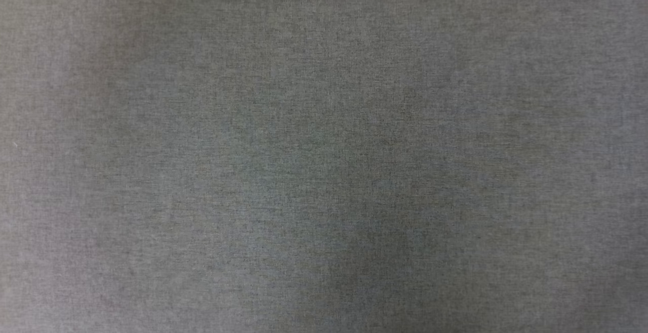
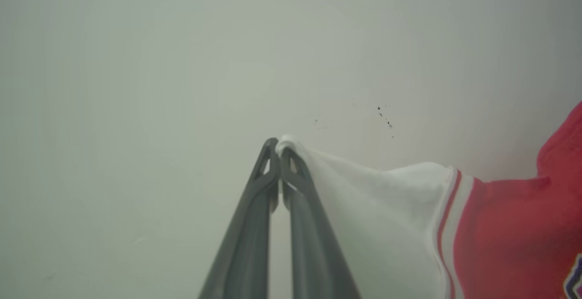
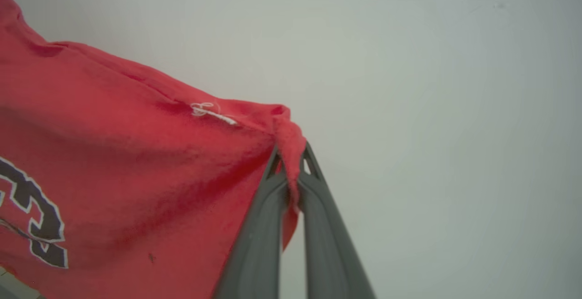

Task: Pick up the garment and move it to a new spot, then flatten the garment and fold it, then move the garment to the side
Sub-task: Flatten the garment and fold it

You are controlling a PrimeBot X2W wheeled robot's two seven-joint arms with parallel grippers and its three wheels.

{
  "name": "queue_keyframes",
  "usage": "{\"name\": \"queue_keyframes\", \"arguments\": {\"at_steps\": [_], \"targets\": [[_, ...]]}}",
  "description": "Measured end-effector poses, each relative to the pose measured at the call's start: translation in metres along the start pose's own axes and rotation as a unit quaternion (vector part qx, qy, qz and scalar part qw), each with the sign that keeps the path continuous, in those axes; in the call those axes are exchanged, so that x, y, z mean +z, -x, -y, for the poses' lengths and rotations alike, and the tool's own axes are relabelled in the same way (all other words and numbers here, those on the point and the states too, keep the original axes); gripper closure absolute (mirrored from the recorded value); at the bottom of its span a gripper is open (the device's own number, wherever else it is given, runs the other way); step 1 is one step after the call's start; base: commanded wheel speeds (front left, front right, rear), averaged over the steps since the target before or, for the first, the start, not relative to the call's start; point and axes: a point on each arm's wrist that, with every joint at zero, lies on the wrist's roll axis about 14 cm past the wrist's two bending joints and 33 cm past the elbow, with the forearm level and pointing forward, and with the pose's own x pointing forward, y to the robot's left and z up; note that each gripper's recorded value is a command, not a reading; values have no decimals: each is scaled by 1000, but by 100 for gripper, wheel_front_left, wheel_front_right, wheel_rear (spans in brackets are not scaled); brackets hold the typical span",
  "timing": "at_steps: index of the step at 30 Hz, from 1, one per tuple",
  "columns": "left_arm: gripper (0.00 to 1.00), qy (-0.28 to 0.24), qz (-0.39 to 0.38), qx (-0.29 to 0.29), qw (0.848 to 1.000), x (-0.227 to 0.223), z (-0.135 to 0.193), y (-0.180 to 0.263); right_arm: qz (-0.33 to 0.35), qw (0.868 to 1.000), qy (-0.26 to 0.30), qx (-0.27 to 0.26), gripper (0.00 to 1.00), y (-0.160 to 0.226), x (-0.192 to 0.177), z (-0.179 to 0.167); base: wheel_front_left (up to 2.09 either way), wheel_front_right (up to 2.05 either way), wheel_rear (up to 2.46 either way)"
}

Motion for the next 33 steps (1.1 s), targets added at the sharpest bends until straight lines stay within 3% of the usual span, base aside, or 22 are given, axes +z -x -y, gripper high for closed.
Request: {"name": "queue_keyframes", "arguments": {"at_steps": [5,10,20,25,33], "targets": [[100,7,-28,-1,1000,-30,3,5,-16,1000,2,22,100,-11,-25,-22,0,0,0],[100,27,-79,-20,996,-84,27,26,-53,997,-14,51,100,-15,-73,-51,0,0,0],[100,77,-212,-54,973,-181,81,115,-135,982,-59,120,100,18,-174,-127,0,0,0],[100,110,-255,-42,960,-193,92,163,-159,973,-91,138,100,51,-199,-153,0,0,0],[100,158,-309,-76,935,-170,135,262,-193,956,-113,190,100,127,-214,-193,0,0,0]]}}
